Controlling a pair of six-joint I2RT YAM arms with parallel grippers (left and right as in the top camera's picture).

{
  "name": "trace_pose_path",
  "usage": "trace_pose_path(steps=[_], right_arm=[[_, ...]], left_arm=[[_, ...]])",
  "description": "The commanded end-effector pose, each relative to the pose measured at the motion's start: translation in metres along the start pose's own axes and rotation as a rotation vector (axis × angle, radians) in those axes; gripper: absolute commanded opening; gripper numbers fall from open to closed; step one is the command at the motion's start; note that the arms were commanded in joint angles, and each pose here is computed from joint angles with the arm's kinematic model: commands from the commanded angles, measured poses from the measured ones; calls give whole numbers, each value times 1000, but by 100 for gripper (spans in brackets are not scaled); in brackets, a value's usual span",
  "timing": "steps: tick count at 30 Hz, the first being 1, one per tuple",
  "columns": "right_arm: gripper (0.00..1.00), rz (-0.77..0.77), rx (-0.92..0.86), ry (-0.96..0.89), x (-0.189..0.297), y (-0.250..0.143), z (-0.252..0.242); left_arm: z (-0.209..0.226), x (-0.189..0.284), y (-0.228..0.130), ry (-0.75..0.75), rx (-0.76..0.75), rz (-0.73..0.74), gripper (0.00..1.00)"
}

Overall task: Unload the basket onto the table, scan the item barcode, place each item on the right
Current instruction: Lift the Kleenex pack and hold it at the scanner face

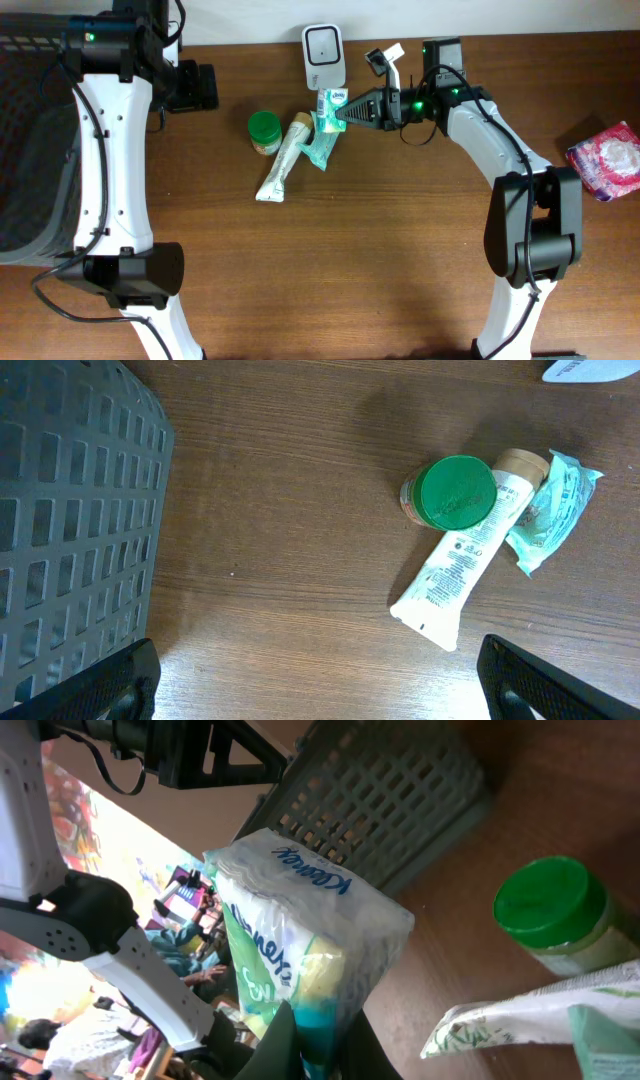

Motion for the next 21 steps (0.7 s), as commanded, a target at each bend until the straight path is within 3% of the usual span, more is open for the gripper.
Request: trace_pose_path(steps=[1, 21], right_arm=[[4, -2, 50, 33, -1, 10, 13], [4, -3, 76, 33, -1, 10, 13]], left_arm=[[0, -2, -1, 6, 7, 7, 99], [0, -2, -1, 6, 7, 6, 99]])
Point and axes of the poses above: each gripper's point midway between its finger pads, its own x axis back along the fingers, its own z axis along the line the jaws close on, y = z × x, the point moved 2 cm from there along x, back along the fingers, and after that the axes turned 9 degrees about x, right-handed, at the moved point
